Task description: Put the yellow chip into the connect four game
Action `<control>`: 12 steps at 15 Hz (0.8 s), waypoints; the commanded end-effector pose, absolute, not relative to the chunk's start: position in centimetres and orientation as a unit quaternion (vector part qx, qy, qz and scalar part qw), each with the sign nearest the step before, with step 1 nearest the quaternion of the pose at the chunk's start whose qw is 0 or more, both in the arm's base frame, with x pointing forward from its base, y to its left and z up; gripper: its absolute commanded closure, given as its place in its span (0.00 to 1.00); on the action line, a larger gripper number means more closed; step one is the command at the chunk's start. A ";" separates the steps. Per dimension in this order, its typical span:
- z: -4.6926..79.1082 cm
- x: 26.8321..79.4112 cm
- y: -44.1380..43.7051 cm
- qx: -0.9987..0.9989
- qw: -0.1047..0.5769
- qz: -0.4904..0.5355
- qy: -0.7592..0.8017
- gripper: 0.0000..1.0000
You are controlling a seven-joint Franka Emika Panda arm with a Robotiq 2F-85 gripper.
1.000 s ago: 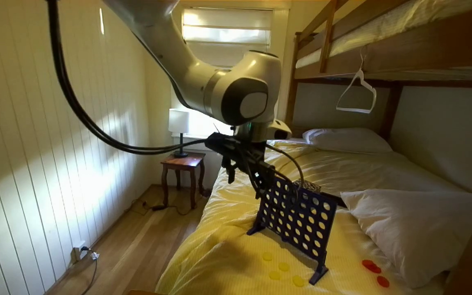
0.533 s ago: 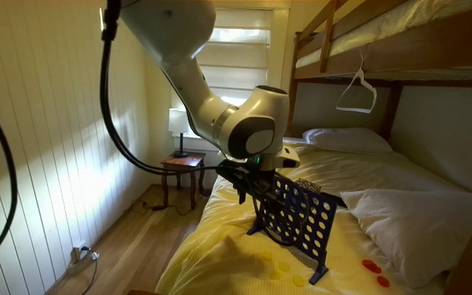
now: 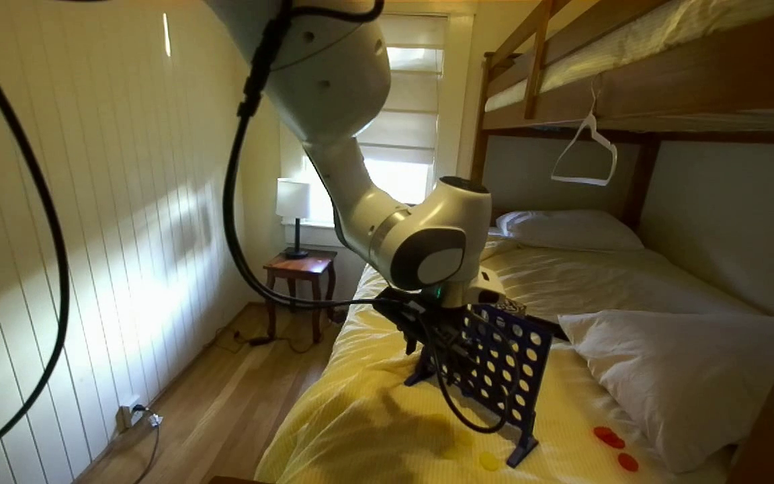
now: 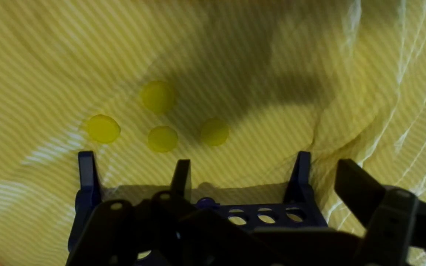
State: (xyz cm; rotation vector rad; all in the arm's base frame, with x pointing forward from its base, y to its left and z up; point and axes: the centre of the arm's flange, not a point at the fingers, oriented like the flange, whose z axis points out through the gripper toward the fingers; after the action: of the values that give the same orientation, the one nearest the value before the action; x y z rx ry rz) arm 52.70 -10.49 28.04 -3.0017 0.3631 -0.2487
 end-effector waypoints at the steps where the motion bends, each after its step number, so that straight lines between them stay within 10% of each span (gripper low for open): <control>1: 28.0 52.8 -10.5 -0.988 0.054 -0.082 0.120 0.00; 12: 24.3 55.3 -10.0 -0.987 0.054 -0.040 0.147 0.00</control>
State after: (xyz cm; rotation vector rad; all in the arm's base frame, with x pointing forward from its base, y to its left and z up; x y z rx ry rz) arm 53.30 -10.24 26.05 -2.9964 0.4114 -0.1813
